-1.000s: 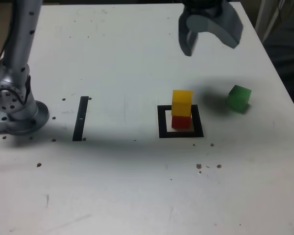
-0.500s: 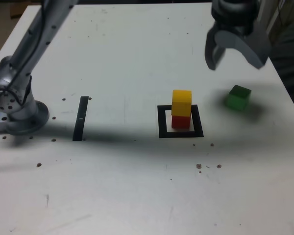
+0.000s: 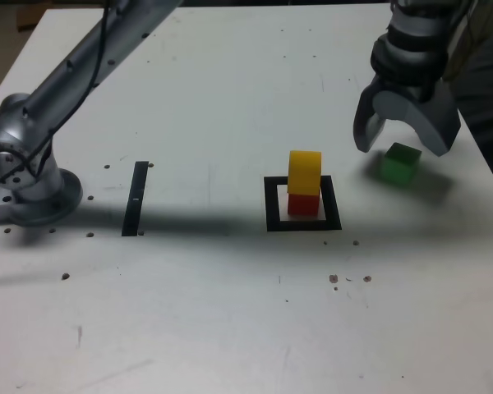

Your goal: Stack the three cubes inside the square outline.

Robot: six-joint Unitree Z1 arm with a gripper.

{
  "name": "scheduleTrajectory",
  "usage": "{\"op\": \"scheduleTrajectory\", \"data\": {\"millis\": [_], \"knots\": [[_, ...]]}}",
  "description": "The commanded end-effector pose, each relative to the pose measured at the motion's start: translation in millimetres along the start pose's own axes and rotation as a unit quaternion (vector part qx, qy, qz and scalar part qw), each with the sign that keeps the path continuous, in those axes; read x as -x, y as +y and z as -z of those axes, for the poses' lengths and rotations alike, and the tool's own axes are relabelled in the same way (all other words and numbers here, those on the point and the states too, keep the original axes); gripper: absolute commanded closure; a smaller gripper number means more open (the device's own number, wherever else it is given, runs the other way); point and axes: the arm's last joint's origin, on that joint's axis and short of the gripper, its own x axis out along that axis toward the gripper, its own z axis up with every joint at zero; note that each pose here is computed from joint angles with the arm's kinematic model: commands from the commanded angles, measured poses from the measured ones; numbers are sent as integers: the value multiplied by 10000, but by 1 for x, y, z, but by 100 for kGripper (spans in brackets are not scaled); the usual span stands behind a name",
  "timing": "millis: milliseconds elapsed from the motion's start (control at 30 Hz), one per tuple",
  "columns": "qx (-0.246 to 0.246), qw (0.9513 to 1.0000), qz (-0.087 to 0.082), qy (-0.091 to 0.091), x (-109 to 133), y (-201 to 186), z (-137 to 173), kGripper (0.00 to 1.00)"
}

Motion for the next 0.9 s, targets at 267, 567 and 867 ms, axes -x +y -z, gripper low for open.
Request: {"op": "scheduleTrajectory", "data": {"millis": [267, 567, 867], "knots": [[-101, 9998, 115, 107, -21, -3, -14, 13], [-109, 9997, -8, 199, -22, -9, -21, 58], [-163, 9996, -28, 229, -21, -15, -23, 70]]}}
